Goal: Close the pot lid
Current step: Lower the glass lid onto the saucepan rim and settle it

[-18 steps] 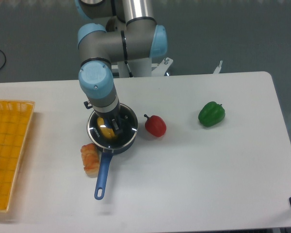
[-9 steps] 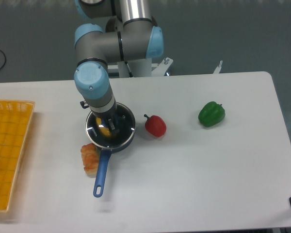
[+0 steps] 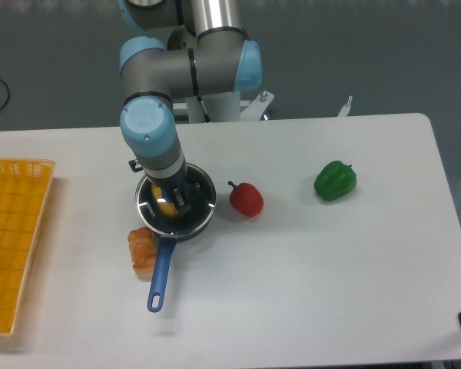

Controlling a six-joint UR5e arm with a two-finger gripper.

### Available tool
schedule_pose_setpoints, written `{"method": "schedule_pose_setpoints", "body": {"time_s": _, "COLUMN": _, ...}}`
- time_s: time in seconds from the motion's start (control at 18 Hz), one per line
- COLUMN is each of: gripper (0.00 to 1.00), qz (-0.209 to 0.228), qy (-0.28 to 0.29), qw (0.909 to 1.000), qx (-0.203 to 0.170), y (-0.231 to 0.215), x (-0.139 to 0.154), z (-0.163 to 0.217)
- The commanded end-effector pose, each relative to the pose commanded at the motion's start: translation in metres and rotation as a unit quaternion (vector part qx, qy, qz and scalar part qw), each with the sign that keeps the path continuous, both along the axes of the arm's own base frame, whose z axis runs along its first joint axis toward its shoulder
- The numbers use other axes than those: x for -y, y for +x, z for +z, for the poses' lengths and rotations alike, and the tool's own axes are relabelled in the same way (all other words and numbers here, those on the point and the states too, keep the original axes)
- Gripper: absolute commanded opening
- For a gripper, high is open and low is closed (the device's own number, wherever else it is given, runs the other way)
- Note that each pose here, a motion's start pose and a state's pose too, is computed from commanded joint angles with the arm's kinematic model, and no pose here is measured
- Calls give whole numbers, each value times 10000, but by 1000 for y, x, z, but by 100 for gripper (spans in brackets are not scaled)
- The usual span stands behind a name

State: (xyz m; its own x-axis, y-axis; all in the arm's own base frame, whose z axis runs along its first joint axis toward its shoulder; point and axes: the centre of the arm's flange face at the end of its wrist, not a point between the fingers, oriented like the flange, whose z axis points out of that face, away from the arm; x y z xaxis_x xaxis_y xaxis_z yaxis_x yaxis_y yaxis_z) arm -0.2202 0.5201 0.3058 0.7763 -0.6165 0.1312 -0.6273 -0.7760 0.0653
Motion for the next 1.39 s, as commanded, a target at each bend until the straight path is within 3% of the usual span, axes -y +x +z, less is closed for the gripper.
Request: {"method": "schedule_pose_setpoints", "body": {"time_s": 1.39, "gripper": 60, "qz": -164, "qy": -110, "qw": 9997, "qx": 128, "y": 11, "x": 3, "z": -2}}
